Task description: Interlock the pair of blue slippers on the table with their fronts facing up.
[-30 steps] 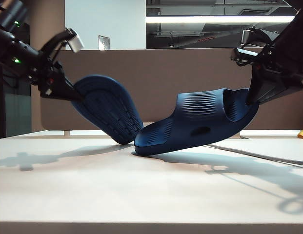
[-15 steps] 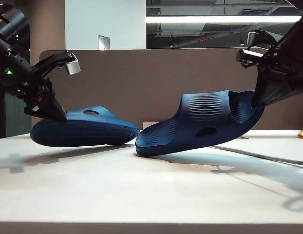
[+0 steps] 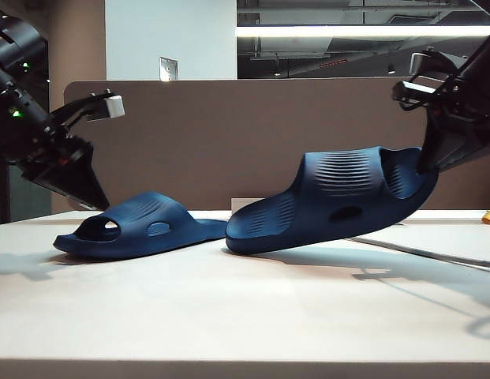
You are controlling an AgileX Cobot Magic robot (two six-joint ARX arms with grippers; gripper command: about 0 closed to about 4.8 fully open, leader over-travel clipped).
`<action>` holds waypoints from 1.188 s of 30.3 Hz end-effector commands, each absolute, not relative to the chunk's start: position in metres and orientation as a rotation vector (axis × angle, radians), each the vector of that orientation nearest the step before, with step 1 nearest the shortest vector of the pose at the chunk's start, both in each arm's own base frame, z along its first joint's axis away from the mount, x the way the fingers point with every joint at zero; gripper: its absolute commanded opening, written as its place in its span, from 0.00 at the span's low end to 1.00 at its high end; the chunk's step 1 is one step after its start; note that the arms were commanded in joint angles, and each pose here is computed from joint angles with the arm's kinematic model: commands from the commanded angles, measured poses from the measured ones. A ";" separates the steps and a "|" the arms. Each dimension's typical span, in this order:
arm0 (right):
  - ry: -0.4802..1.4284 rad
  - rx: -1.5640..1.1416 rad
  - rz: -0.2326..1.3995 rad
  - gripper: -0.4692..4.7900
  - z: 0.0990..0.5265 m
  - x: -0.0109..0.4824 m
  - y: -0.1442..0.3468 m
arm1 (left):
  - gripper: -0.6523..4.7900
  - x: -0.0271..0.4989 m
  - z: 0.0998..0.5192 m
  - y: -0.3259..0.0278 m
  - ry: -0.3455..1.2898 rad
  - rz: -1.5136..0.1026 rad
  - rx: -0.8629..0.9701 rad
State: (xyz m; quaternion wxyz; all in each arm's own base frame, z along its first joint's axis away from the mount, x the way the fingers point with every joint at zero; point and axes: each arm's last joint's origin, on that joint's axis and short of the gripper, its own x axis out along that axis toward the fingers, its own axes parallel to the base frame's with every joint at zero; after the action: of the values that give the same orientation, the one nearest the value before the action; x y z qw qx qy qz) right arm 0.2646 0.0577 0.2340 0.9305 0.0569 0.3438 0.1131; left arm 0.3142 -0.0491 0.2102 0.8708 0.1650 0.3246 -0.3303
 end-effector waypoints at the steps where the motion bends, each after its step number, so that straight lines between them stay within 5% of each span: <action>1: 0.693 0.114 0.217 0.09 0.236 0.266 0.053 | 0.48 0.314 0.216 -0.048 0.744 -0.570 0.064; 8: 0.691 0.124 0.224 0.09 0.236 0.267 0.051 | 0.48 0.305 0.212 -0.038 0.990 -0.301 -0.508; 17: 0.683 0.125 0.226 0.09 0.236 0.267 0.051 | 0.52 0.296 0.206 0.012 1.096 -0.102 -0.809; 28: 0.652 0.145 0.247 0.09 0.239 0.269 0.052 | 0.52 0.303 0.207 0.018 1.053 -0.086 -0.933; 32: 0.655 0.157 0.250 0.09 0.239 0.269 0.052 | 0.64 0.310 0.199 0.017 1.052 -0.086 -0.984; 36: 0.657 0.166 0.265 0.09 0.239 0.268 0.052 | 0.64 0.314 0.189 0.017 1.082 -0.078 -1.004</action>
State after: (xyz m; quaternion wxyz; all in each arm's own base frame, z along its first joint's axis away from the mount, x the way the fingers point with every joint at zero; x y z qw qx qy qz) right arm 0.2676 0.0520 0.2362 0.9316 0.0778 0.3322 0.1254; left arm 0.3131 0.0172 0.1884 0.7392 -0.4549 0.4957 -0.0296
